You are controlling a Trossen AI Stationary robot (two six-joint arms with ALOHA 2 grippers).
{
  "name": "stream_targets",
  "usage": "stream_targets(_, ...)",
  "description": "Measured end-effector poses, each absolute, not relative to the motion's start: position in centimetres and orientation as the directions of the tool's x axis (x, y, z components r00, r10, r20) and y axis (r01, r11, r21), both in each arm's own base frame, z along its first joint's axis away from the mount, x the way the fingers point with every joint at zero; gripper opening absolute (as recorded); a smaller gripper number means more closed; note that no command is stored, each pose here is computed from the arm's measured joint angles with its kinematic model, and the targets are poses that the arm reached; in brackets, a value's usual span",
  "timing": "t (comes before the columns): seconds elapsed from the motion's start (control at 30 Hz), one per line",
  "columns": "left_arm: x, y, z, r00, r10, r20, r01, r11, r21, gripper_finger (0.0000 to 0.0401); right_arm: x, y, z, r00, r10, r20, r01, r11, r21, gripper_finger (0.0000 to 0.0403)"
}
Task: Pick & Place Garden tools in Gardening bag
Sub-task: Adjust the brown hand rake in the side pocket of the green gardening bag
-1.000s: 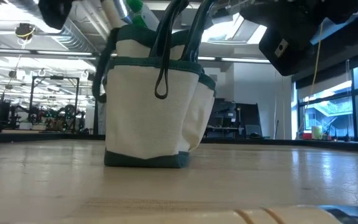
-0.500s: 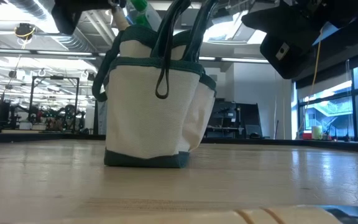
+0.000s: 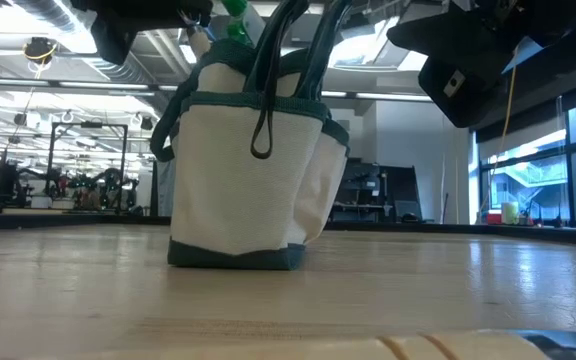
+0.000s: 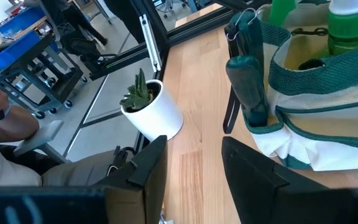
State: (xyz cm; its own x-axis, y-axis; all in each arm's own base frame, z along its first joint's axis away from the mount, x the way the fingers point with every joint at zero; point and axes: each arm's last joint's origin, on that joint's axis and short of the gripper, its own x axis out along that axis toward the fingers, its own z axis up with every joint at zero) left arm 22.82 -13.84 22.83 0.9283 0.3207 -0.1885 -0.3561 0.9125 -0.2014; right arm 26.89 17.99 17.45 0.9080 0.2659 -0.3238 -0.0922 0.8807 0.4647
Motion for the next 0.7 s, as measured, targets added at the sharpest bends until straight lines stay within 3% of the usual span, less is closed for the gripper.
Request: stream_targets(0.7, 22.96, -13.28, 22.08, 0.919, 0.293, -0.264, -0.351, 0.914, -0.204, 0.0050, 26.84, 17.96, 17.30, 0.903, 0.263, -0.339, -0.086, 0.885, 0.458, 0.0156)
